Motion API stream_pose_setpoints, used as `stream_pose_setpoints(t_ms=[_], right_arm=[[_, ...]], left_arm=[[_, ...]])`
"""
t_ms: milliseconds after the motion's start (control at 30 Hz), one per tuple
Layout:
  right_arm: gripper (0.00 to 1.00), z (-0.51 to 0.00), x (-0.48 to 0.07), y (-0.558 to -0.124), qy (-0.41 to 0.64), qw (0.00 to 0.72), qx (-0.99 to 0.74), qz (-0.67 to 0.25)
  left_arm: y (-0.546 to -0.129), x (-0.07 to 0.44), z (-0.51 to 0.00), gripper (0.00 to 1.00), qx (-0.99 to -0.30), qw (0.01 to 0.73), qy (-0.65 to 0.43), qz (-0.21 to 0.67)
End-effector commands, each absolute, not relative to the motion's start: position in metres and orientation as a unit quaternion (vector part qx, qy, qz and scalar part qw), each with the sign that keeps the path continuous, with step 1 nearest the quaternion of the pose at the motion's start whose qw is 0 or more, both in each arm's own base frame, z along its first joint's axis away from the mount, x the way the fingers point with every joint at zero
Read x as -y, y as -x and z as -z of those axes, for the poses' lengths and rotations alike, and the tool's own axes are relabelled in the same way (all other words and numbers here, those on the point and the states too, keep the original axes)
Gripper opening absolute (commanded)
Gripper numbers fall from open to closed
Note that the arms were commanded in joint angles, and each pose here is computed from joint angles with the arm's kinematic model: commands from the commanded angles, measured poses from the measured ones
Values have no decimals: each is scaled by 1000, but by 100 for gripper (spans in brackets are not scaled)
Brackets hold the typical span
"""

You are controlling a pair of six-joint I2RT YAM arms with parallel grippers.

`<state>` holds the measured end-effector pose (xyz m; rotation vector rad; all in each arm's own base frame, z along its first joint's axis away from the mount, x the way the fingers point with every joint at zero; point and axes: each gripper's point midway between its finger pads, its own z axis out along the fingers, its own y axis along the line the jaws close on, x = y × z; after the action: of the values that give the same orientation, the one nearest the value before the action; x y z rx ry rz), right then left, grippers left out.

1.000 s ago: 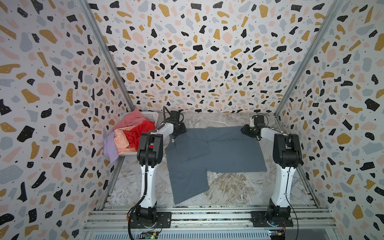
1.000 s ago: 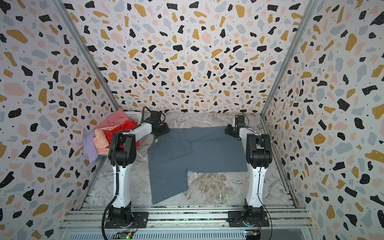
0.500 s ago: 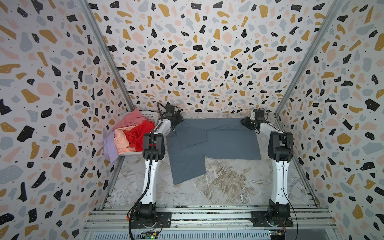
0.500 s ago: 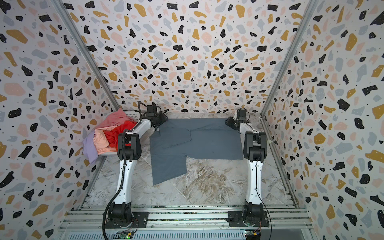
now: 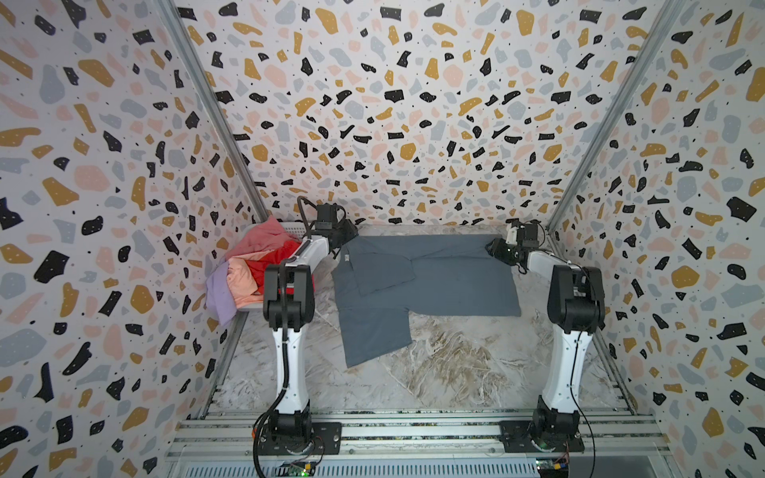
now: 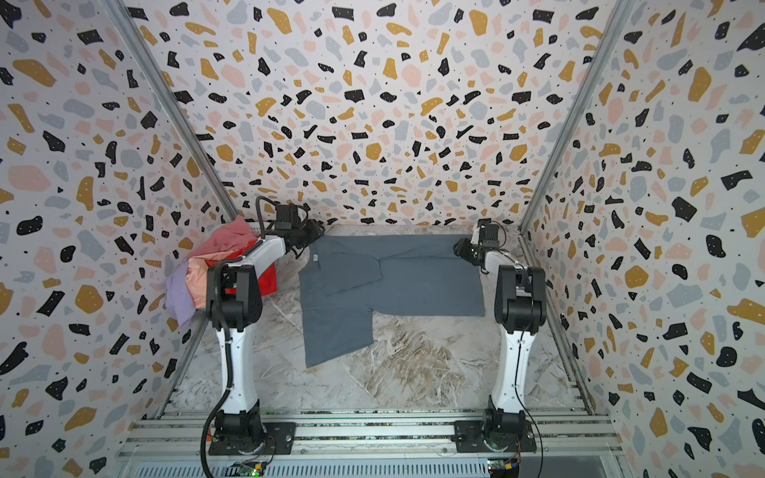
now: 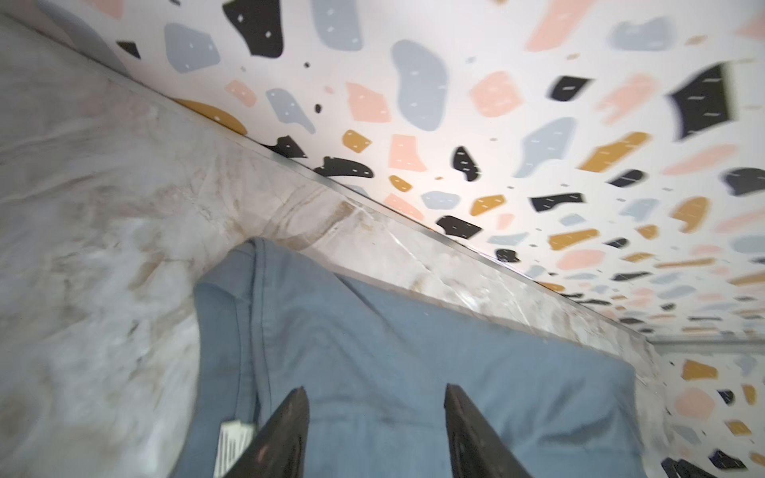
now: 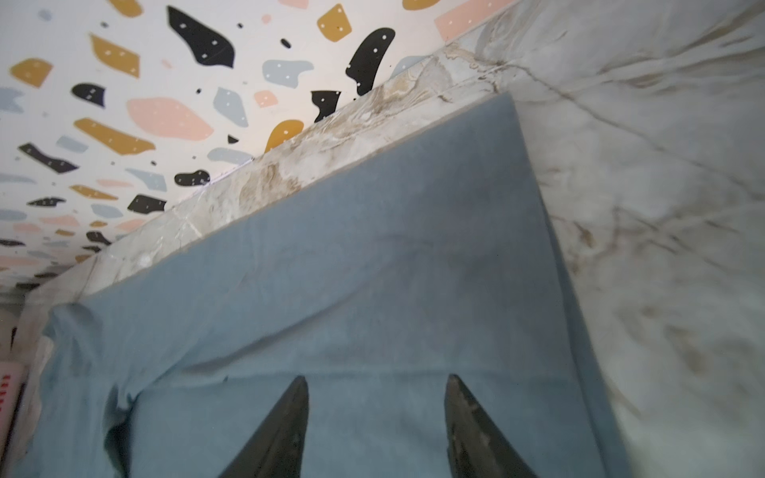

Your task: Fold and stack the t-shirts

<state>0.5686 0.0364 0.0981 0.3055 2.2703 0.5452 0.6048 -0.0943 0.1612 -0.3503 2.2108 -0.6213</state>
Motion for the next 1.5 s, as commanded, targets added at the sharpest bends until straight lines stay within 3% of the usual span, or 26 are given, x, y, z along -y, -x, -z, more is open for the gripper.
stream_pose_setpoints(t_ms=[0, 267, 467, 600, 867, 1300, 1467], right_arm=[[56, -137, -25, -541, -126, 413, -885, -172], [70, -130, -11, -443, -176, 366, -904, -133], [71, -110, -5, -380, -203, 324, -916, -123], [71, -91, -1, -345, -224, 297, -919, -127], [71, -68, 16, -310, -272, 275, -913, -130], [72, -82, 33, -313, -292, 306, -895, -141], [72, -75, 40, -304, -306, 295, -895, -135]], left_arm=[[-557, 105, -173, 55, -889, 375, 96, 246], [-404, 103, -135, 64, -935, 282, 84, 199], [-296, 94, -86, 57, -968, 180, 86, 150], [-249, 87, -68, 57, -977, 143, 90, 133], [-204, 101, -50, 56, -982, 110, 73, 137], [-181, 103, -10, 50, -986, 61, 101, 122], [-181, 113, 1, 41, -987, 40, 90, 130]])
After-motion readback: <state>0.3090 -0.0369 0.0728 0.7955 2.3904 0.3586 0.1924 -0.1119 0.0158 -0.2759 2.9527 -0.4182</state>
